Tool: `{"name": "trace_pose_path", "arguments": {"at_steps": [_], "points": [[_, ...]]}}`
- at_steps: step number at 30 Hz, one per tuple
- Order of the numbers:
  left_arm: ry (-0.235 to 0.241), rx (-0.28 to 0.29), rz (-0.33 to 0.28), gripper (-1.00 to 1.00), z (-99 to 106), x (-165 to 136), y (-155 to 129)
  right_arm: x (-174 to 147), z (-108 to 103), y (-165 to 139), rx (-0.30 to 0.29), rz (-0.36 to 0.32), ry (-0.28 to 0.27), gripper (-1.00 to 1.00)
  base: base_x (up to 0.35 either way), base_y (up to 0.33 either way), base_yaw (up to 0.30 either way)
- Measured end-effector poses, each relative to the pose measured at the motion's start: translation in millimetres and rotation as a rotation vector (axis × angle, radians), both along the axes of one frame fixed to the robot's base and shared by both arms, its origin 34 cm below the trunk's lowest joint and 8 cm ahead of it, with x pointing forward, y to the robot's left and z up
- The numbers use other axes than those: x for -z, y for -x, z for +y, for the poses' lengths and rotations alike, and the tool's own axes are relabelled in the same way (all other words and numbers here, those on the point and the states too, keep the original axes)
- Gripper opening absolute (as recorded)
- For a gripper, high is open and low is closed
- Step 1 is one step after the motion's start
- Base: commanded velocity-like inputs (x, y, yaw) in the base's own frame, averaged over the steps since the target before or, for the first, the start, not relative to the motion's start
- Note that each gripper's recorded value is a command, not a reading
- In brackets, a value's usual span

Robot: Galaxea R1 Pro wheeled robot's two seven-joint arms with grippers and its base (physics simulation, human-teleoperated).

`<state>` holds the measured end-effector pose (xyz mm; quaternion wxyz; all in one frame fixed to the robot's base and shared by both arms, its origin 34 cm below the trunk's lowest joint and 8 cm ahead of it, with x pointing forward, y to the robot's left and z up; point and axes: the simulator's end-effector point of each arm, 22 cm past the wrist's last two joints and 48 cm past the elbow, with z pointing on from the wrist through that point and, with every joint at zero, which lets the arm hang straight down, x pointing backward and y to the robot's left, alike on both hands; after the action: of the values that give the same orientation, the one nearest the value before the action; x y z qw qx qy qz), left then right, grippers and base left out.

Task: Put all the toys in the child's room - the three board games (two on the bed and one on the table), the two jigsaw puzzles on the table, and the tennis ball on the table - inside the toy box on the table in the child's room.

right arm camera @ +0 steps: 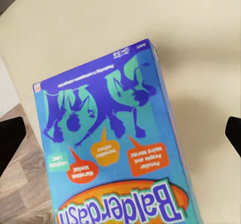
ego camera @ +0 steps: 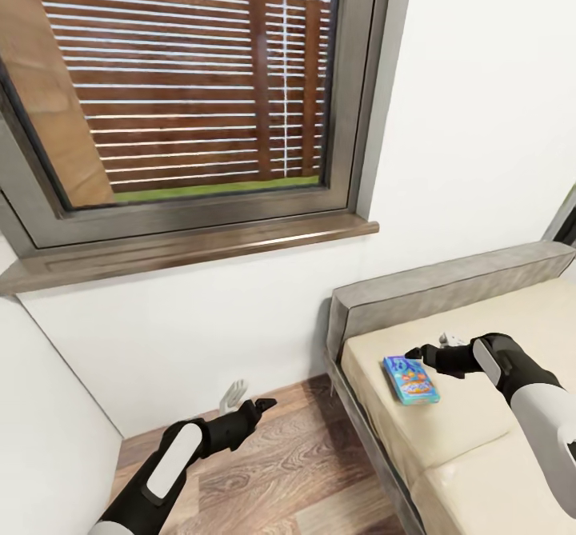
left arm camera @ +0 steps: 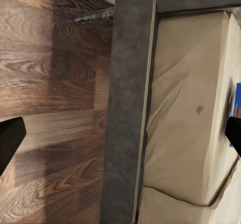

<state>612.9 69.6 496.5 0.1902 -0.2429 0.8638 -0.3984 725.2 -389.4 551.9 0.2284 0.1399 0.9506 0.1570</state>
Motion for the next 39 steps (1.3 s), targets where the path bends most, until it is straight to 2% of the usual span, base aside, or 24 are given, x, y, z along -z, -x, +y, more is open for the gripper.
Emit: {"name": "trace_pose_path", "arguments": {"at_steps": [11,23,39], "points": [[-0.02,-0.011,0.02,1.0,5.6,14.4,12.5,-1.3,2.2,0.1,-0.006,-0.003,-0.015,1.0,0.0,0.0,0.086],[-0.038,-0.049,0.006,1.0,12.6,19.4,11.4,-0.8,5.4,3.3,-0.011,0.012,-0.031,1.0,0.0,0.0,0.026],[-0.043,-0.057,0.002,1.0,13.4,20.2,10.9,-0.3,5.9,4.2,-0.013,0.017,-0.032,1.0,-0.053,-0.02,0.004]]}}
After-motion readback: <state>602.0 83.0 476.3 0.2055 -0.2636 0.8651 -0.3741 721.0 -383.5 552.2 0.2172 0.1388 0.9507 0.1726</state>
